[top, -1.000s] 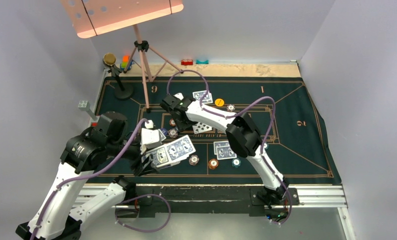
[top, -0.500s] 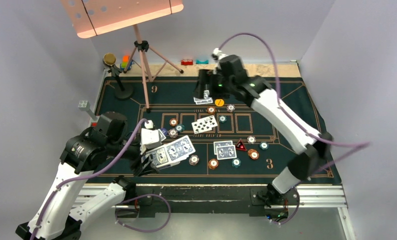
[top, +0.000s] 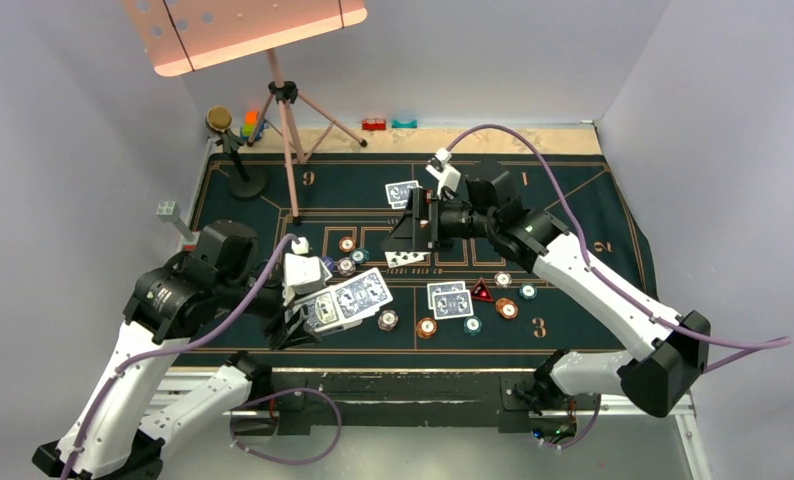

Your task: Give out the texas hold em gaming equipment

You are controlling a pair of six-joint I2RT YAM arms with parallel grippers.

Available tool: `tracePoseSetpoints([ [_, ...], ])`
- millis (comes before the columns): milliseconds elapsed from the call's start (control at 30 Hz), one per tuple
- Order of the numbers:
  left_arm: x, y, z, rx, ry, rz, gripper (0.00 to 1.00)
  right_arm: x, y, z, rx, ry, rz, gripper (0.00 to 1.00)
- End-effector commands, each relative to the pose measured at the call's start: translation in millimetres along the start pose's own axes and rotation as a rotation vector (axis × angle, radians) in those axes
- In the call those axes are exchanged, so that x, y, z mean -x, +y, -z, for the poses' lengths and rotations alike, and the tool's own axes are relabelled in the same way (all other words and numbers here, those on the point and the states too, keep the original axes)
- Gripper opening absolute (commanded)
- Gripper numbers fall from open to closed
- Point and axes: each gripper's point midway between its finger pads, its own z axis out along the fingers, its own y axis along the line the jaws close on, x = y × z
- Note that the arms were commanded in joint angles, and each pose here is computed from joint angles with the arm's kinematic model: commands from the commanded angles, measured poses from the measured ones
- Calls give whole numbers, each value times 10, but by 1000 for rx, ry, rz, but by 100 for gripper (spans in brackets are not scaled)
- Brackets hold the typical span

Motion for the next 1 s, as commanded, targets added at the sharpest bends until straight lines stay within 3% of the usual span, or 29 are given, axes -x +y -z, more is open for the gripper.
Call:
tracePoseSetpoints([
  [0,159,43,-2,5,-46,-20,0,-20,465,102,149,-9,45,96],
  [333,180,78,-6,13,-42,-23,0,-392,713,-33,211,93,50,98],
  [400,180,80,-6,14,-42,-23,0,-449,701,-48,205,107,45,95],
  [700,202,80,10,19,-46,-29,0,-579,498,-70,109,148,47,57],
  [967,199,73,19,21,-47,-30,0,-410,541,74,40,89,101,19],
])
